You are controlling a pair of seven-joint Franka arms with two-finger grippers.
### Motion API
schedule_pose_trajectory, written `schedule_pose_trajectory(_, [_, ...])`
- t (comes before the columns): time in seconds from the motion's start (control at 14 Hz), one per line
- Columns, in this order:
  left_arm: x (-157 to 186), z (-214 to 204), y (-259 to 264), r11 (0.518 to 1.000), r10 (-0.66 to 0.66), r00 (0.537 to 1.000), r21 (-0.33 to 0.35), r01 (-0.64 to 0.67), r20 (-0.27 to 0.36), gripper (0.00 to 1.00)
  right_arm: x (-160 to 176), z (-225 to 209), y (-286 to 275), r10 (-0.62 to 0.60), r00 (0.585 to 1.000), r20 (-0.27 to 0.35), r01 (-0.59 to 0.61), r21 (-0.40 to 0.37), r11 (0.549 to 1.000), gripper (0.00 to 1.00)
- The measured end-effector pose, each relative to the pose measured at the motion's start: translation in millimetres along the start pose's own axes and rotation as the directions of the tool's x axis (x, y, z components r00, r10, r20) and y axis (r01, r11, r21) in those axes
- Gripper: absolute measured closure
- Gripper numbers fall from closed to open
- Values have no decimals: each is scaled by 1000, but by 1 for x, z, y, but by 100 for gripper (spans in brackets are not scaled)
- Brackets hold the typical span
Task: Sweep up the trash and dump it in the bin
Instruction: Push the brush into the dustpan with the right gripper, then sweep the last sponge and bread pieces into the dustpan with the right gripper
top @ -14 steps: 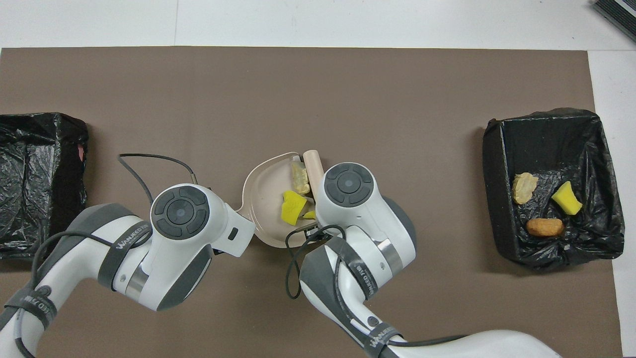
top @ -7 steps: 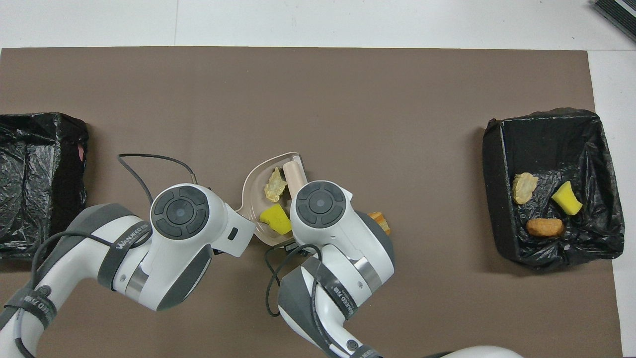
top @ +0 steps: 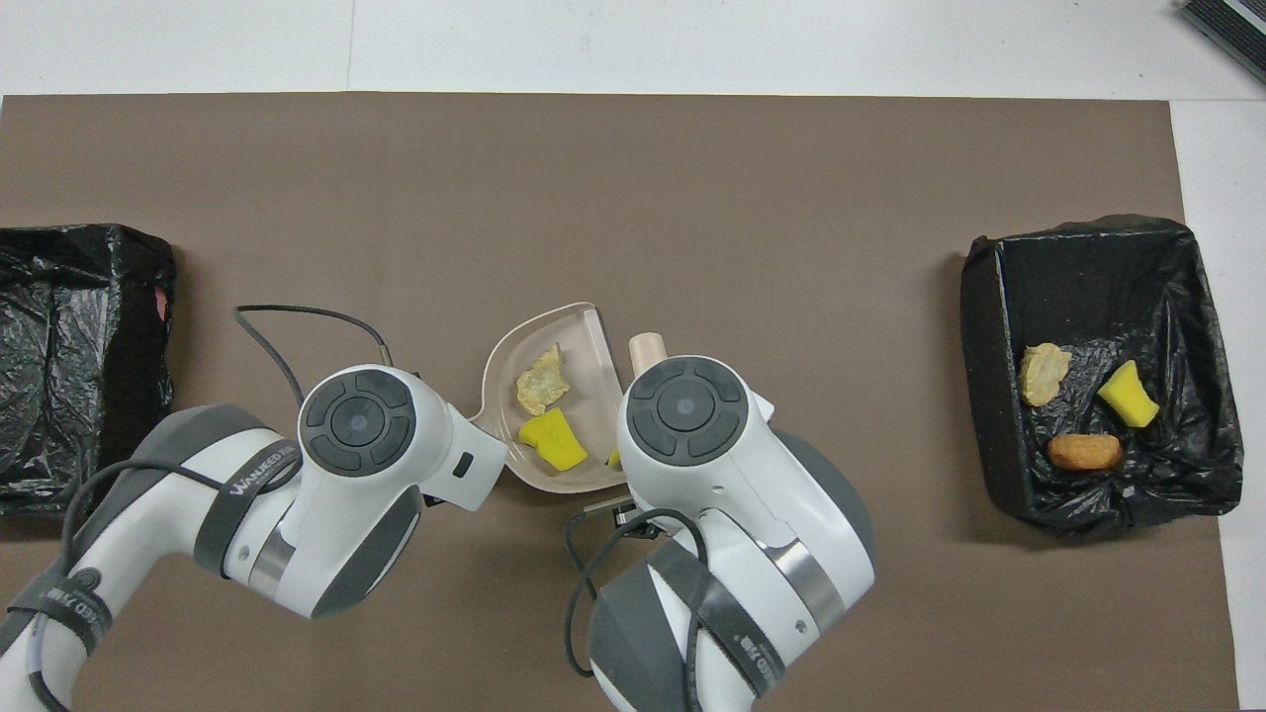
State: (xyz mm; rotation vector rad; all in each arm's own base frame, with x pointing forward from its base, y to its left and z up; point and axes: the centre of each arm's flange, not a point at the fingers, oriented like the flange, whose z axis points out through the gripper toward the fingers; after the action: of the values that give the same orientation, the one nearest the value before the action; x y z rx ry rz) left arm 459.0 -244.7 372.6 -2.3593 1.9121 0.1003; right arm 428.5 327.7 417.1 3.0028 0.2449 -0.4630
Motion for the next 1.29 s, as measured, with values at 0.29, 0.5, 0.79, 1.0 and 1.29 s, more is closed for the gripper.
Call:
schedule_pose_trajectory(0.29, [-4, 3, 5, 999, 39, 999, -7, -38, 6, 69, -11, 40, 58, 103, 994, 27, -100, -94, 991, 74])
schedule_pose_trajectory(0.5, [-5, 3, 6, 999, 41, 999, -7, -41, 6, 69, -16, 54, 89, 171, 985, 1, -169, -163, 972, 74])
schedule_pose_trajectory(0.79, [-6, 3, 7, 999, 42, 999, -8, -42, 7, 69, -22, 86, 104, 186, 982, -33, -189, -149, 971, 74])
schedule_pose_trajectory(1.0, [-7, 5, 9, 999, 45, 999, -12, -45, 10, 69, -18, 101, 85, 199, 979, -49, -201, -34, 979, 74])
schedule_pose_trajectory(1.29, [-8, 6, 10, 999, 46, 999, -13, -45, 11, 69, 0, 106, 29, 182, 982, -56, -176, 95, 980, 74])
